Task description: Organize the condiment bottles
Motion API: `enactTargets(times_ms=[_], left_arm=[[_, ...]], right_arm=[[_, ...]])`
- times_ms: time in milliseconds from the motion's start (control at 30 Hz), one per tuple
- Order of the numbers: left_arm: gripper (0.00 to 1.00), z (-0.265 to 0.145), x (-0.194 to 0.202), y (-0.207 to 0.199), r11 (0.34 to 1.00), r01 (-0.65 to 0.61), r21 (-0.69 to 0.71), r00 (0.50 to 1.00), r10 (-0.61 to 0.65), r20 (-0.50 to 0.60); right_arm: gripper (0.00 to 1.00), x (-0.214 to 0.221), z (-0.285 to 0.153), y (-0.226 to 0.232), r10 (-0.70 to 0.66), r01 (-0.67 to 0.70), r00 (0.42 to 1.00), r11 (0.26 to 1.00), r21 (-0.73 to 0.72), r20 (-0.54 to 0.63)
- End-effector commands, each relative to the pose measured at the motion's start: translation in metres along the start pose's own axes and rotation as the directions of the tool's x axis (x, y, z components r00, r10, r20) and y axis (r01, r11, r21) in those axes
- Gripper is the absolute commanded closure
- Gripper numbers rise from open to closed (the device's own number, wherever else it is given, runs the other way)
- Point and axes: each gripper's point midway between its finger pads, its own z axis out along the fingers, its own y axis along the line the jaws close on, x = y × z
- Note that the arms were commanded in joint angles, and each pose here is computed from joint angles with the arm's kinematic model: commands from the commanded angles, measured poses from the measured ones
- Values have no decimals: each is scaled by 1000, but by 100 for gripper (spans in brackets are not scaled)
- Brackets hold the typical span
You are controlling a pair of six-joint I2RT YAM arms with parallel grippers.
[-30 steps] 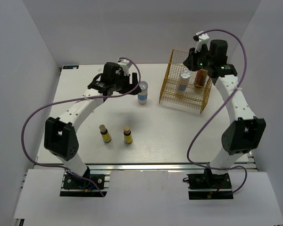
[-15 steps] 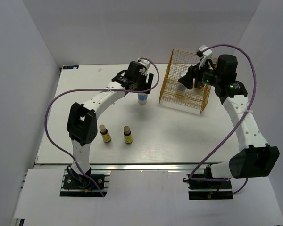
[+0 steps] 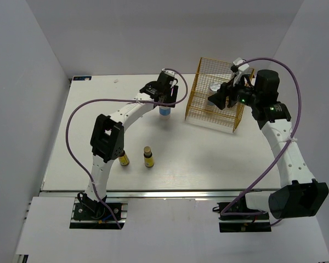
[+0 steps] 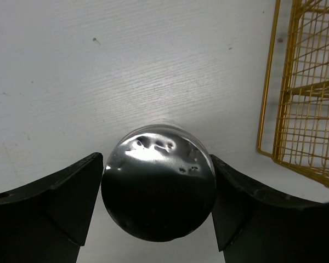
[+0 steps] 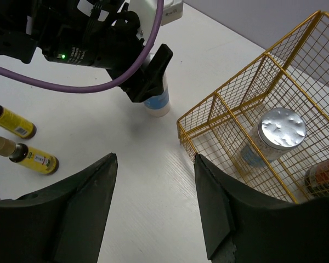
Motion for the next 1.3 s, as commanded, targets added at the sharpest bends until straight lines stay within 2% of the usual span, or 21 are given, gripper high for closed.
enactTargets(times_ms=[0,167,367,400,433,533,567,600,633,667,733,767,800,933,1100,1267], left_arm=[[16,-22,-42,5,998,50,-22,993,-48,106],[17,-27,-48,0,998,59,11,991,-60,119],[32,-26,-42,-3,998,57,28,993,-60,98],[36,-27,-41,-3,998,57,30,994,-59,96],[47,-27,-41,-3,998,58,29,993,-61,96],[68,-38,-55,-4,997,72,42,989,-77,126],[80,-47,-64,-3,996,78,48,986,-85,146],[85,-58,-77,-4,994,87,61,980,-97,176],[91,-67,-83,-4,994,90,70,977,-102,188],[100,-88,-98,-2,991,106,86,967,-122,225],[100,-112,-112,-3,984,123,128,951,-153,267],[100,-124,-119,-4,980,126,152,943,-166,289],[100,-150,-131,-2,973,132,187,924,-189,331],[100,-183,-147,-18,941,110,319,893,-235,383],[100,-211,-173,-45,908,53,416,863,-252,439],[100,-223,-202,-62,883,24,469,803,-297,517]], right_arm=[[36,-9,-6,2,-49,49,998,999,4,39],[36,-6,-6,3,-44,44,998,999,2,38],[36,-5,-7,2,-37,36,999,999,11,38],[36,-7,-8,1,-41,40,998,999,15,42],[36,-7,-8,2,-40,39,998,999,13,42],[37,-10,-10,0,-44,43,998,999,25,48],[39,-10,-11,-1,-41,39,998,999,32,48],[42,-12,-12,-2,-42,39,998,998,43,54],[46,-15,-15,-6,-40,35,997,997,72,60],[60,-17,-17,-8,-21,15,998,996,92,67],[82,-23,-22,-13,-23,12,996,991,132,83],[99,-25,-24,-14,-17,4,996,990,142,90],[100,-26,-26,-14,-21,7,995,989,149,98],[100,-26,-30,-18,-17,-3,994,983,181,110],[100,-21,-32,-22,3,-25,994,979,201,110],[100,-21,-36,-23,-5,-21,993,976,216,121]])
